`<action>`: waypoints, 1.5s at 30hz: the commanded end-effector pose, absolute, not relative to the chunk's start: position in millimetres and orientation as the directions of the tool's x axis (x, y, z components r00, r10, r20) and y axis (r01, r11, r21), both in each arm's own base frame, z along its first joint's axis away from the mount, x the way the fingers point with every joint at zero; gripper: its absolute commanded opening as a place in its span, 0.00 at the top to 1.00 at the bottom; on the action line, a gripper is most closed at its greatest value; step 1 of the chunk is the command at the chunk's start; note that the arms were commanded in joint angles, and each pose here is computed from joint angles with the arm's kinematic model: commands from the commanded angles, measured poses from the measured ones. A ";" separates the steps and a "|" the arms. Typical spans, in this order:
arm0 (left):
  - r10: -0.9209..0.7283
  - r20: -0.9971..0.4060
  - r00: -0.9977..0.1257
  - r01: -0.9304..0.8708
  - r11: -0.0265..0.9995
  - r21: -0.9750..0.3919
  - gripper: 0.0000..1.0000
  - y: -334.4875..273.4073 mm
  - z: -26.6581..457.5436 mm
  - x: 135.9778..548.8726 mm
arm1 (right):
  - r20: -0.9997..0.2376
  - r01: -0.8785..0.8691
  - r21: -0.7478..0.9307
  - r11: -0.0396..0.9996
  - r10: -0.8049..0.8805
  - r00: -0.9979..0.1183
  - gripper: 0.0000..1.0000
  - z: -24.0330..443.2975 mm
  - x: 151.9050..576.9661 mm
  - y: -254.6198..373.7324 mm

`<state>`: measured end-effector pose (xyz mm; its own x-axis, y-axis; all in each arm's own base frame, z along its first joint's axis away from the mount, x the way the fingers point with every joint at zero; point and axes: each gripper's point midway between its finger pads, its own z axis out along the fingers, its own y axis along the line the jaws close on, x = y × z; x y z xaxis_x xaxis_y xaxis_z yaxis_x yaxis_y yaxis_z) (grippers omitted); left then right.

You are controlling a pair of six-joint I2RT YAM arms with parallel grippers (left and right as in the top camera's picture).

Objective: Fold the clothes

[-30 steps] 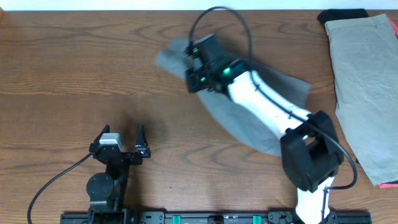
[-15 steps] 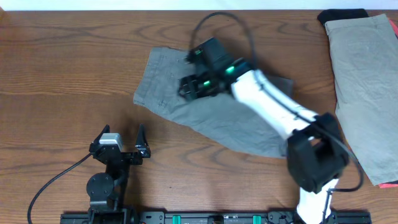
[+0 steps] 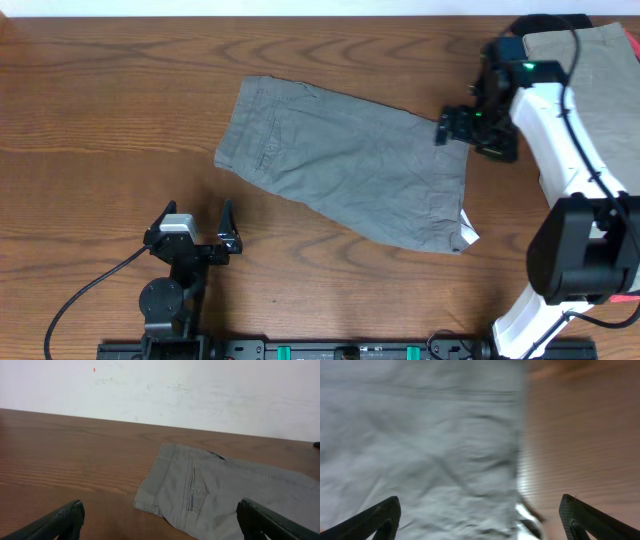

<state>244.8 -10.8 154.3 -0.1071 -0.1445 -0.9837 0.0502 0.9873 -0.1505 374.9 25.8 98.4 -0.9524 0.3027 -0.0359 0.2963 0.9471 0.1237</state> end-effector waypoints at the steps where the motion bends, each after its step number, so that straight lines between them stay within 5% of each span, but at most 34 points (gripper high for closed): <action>1: -0.139 -0.978 -0.158 0.048 0.988 -0.148 0.02 -11.2 137.9 244.1 | -0.010 0.369 0.080 0.926 0.371 -0.928 0.01 83.5 364.4 -2.5; 7: -0.139 -0.978 -0.158 0.048 0.988 -0.149 0.02 -11.2 137.8 244.1 | 0.079 0.416 0.107 0.903 0.409 -0.909 0.01 46.8 338.1 -7.0; 13: -0.139 -0.978 -0.158 0.048 0.988 -0.148 0.02 -11.2 137.9 244.1 | 0.115 0.366 0.147 0.919 0.352 -0.929 0.11 22.0 323.1 13.6; 40: -0.139 -0.978 -0.158 0.048 0.988 -0.148 0.02 -11.2 137.9 244.1 | 0.127 0.324 0.112 0.939 0.310 -0.942 0.17 -0.6 306.0 46.4; 42: -0.139 -0.978 -0.158 0.048 0.988 -0.149 0.02 -11.2 137.8 244.1 | 0.124 0.323 0.115 0.939 0.310 -0.943 0.21 -4.9 304.5 46.5; 45: -0.139 -0.978 -0.158 0.048 0.988 -0.149 0.02 -11.2 137.8 244.1 | 0.100 0.320 0.125 0.939 0.309 -0.946 0.44 -10.2 307.9 47.0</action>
